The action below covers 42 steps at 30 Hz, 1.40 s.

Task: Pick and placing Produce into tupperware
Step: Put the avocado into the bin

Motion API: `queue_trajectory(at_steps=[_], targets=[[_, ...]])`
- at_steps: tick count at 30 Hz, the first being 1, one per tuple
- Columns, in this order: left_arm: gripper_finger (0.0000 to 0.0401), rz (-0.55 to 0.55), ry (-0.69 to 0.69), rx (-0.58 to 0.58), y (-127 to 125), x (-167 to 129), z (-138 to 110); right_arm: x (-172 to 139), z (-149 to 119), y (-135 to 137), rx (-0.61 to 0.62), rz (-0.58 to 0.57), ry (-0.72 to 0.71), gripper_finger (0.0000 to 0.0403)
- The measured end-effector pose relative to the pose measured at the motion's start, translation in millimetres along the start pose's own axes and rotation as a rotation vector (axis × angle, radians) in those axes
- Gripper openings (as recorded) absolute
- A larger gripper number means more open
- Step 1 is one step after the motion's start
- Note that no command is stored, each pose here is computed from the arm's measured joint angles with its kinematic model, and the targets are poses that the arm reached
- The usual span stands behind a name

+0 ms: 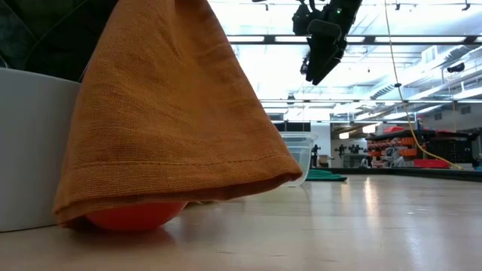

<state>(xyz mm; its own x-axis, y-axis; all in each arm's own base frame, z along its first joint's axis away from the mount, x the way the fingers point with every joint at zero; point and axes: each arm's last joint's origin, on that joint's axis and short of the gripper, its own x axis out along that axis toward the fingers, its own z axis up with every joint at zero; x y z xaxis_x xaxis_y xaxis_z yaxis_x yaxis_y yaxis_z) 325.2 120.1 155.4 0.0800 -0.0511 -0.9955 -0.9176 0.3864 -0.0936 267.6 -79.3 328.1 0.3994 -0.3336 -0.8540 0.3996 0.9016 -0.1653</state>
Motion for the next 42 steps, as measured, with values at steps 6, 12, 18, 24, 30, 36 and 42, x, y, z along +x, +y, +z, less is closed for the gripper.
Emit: queue_trajectory(at_steps=[6,12,18,24,30,36,42], targets=[[0.0395,0.008,-0.016,0.004,-1.3,0.1,-0.6,-0.2,0.8,0.0,0.002,0.000,-0.008,0.0336],[0.0368,0.010,-0.018,0.018,-1.3,0.1,-0.6,-0.2,1.1,0.1,0.003,0.000,-0.010,0.0336],[0.0311,0.009,-0.018,0.045,-1.5,0.1,-0.6,-0.2,1.1,0.0,0.003,0.000,-0.010,0.0336],[0.0264,0.008,-0.019,0.046,-1.7,0.1,-0.6,-0.2,1.1,0.1,0.002,0.000,-0.010,0.0336],[0.0237,0.006,-0.021,0.047,-1.7,-0.3,-0.5,-0.2,1.1,0.0,0.003,0.000,-0.010,0.0336],[0.0249,0.006,-0.021,0.055,-1.8,-0.3,-0.6,-0.2,1.1,0.1,0.002,0.000,-0.010,0.0336],[0.0241,0.013,-0.014,0.085,-3.2,-5.4,0.3,-0.2,1.1,0.1,0.002,0.000,-0.010,0.0336]])
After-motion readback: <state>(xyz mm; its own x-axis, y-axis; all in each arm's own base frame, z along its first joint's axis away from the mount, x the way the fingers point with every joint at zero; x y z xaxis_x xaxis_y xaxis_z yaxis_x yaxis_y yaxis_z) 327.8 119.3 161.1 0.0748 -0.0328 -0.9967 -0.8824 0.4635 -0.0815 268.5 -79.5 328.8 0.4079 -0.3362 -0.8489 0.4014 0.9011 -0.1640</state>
